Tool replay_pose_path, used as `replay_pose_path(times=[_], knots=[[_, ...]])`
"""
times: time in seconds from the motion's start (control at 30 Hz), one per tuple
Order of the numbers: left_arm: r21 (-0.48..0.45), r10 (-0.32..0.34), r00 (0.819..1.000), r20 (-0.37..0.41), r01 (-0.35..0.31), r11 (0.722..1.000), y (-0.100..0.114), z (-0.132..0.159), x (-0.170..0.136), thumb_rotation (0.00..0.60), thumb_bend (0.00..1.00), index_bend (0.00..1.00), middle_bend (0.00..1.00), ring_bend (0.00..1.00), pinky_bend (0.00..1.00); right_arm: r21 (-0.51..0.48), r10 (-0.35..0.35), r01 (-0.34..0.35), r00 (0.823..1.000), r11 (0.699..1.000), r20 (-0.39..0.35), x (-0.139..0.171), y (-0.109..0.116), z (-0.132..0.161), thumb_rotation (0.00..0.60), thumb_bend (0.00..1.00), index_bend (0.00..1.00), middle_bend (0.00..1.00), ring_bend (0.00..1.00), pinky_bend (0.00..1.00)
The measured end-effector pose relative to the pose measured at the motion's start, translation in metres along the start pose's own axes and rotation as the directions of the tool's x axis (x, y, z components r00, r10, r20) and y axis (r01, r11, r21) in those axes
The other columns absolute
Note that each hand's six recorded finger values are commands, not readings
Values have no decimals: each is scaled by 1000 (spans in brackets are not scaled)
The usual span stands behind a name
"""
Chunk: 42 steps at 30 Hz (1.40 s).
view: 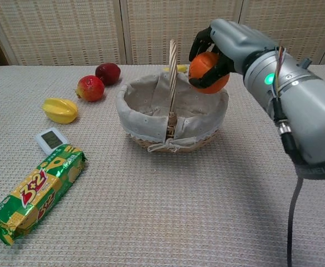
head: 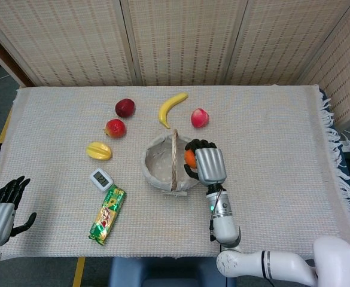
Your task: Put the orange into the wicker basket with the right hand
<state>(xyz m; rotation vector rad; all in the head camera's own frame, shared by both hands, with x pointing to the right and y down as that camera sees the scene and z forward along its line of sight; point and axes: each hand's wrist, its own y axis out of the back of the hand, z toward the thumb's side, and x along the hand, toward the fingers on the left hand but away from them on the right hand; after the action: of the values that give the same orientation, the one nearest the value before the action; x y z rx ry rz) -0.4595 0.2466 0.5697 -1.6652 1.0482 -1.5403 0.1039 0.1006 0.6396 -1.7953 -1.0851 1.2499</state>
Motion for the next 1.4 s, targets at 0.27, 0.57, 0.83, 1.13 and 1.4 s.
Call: replay_pose_path(times=[0.27,0.57,0.83,1.13,1.4], knots=[[-7,-2,1000,2,2,1000,1,-1,0,600,329,0,0,0,107,47,39,-39,999,998,-14,7,-18,5,600,162,299,6,0,194],[-7,-2,1000,2,2,1000,0,1,1,600,329,0,0,0,107,45,30,-31,999,999,17,6,-5,-7,600,122,0,0,0,123],[-4,-4,1000,-4,4,1000,0,-1,0,600,330,0,0,0,107,18,28,-29,1000,999,9,13,5,-11,600,122,0,0,0,117],[6,-4,1000,-6,4,1000,1,-2,-1,600,331,0,0,0,107,85,43,-41,999,996,-23,55,44,-55,600,122,0,0,0,39],[22,5,1000,6,-5,1000,1,1,-2,600,332,0,0,0,107,190,97,-98,995,977,15,140,75,-133,600,122,0,0,0,7]])
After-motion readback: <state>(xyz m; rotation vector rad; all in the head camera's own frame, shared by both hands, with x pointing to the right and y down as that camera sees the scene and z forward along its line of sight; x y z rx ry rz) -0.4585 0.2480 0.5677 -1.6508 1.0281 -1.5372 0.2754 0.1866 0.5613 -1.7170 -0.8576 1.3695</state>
